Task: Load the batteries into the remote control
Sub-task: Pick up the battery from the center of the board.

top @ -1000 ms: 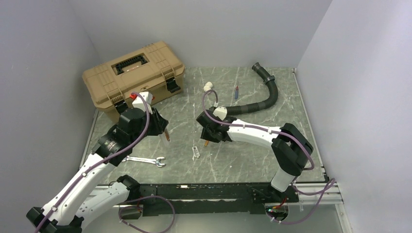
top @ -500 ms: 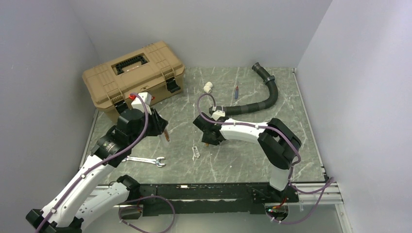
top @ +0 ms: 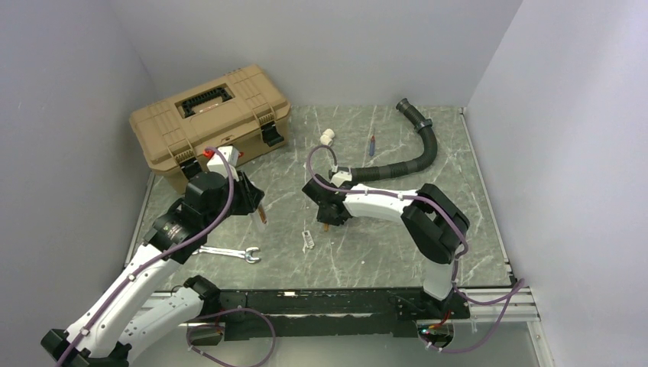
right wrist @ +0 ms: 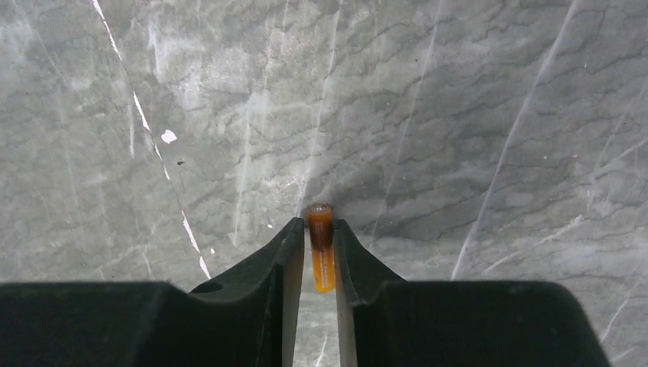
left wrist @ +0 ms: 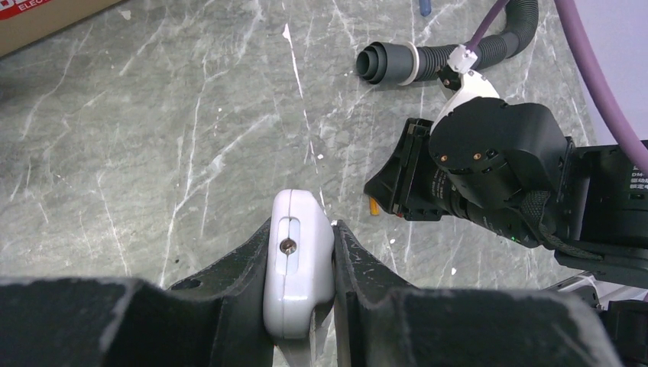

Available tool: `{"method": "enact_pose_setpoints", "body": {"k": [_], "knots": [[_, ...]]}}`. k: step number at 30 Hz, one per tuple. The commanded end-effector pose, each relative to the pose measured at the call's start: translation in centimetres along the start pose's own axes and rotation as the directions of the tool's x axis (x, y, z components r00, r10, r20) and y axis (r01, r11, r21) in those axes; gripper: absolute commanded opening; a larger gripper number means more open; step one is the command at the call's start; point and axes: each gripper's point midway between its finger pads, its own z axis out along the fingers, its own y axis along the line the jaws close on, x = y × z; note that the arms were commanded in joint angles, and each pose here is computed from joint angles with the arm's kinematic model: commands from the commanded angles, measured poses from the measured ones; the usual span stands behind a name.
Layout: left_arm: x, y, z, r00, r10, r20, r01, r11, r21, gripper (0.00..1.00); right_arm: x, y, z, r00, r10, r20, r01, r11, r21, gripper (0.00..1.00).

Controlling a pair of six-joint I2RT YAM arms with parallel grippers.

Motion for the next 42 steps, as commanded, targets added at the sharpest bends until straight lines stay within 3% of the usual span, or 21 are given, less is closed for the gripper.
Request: {"method": "enact_pose_setpoints", "body": {"k": [1,18,28,32,35,38,42], "knots": [[-1.2,-0.6,-0.3,0.998,-0.027,0.053,0.025,0.999,0.032,0.00,-0.5,0.7,0.0,1.000,-0.027,-0.002,0.027,1.000,-0.006,0.22],[-1.1,-1.0,-0.1,0.998,-0.038,0.043,0.036,0.998,0.046,0.00,0.5,-1.2,0.3,0.981,-0.185,-0.059,0.188,0.981,0.053,0.20],[-1.6,-1.6,-0.3,0.998,-0.052,0.044,0.049,0.997,0.066,0.00,-0.2,-1.1,-0.8,0.980,-0.198,-0.020,0.198,0.980,0.009,0.00],[-1.8,-2.2,-0.5,0.996,-0.072,0.045,0.067,0.993,0.098,0.00,-2.3,0.1,-3.3,0.965,-0.248,0.079,0.255,0.964,-0.082,0.00],[-2.0,-3.1,-0.5,0.995,-0.094,0.045,0.087,0.986,0.144,0.00,-4.9,1.9,-7.1,0.937,-0.263,0.230,0.314,0.922,-0.226,0.00],[-2.2,-4.1,-0.5,0.991,-0.124,0.044,0.113,0.974,0.198,0.00,-7.6,3.4,-13.1,0.869,-0.228,0.439,0.411,0.826,-0.385,0.00],[-2.3,-7.1,-0.7,0.977,-0.209,0.031,0.183,0.913,0.365,0.00,-8.9,4.8,-21.0,0.721,-0.220,0.657,0.625,0.616,-0.479,0.00]]}}
